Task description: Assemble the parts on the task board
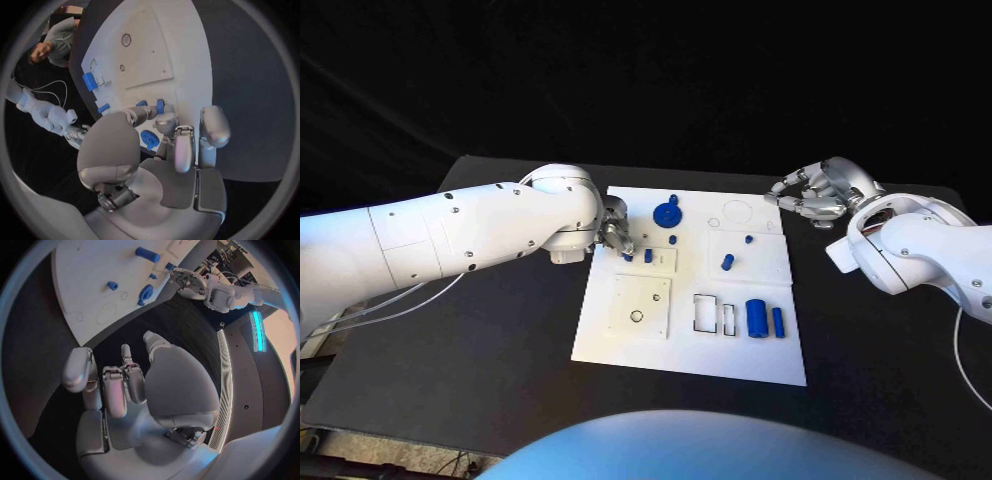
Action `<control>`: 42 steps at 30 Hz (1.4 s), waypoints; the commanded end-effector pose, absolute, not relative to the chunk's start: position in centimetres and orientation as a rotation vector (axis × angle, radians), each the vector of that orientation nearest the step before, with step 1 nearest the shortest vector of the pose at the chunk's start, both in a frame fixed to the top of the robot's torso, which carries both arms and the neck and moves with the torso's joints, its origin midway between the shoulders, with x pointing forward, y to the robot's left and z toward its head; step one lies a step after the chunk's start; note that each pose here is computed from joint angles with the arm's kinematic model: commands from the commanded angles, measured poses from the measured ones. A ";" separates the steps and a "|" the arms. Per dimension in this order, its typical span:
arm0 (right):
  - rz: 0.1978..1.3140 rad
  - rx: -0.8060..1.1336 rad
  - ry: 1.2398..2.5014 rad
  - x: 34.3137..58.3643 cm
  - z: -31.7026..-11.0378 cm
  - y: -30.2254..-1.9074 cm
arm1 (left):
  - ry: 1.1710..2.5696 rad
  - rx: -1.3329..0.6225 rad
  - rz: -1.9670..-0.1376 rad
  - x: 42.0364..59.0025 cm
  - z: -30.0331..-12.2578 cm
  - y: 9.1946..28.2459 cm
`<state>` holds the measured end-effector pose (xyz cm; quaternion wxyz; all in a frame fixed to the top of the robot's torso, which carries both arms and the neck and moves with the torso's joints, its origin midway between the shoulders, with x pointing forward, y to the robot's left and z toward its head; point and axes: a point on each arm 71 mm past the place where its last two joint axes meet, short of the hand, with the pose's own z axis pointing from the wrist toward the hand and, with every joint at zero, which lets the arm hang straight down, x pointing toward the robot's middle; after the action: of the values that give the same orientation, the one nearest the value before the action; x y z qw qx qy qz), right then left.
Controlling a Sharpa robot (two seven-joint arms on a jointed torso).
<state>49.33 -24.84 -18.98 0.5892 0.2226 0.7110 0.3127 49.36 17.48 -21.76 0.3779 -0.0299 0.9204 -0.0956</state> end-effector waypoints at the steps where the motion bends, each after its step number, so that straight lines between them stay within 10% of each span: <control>1: 0.734 0.504 1.663 49.3 -19.0 -24.7 | 2.368 -0.054 -0.237 49.1 -22.1 17.3; 42: 0.733 0.501 1.662 49.3 -19.1 -24.7 | 2.380 -0.107 -0.237 49.4 -22.4 17.5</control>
<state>49.30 -24.86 -19.07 0.5887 0.2228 0.7114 0.3125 49.52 17.73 -22.18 0.3742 -0.0402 0.9221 -0.0903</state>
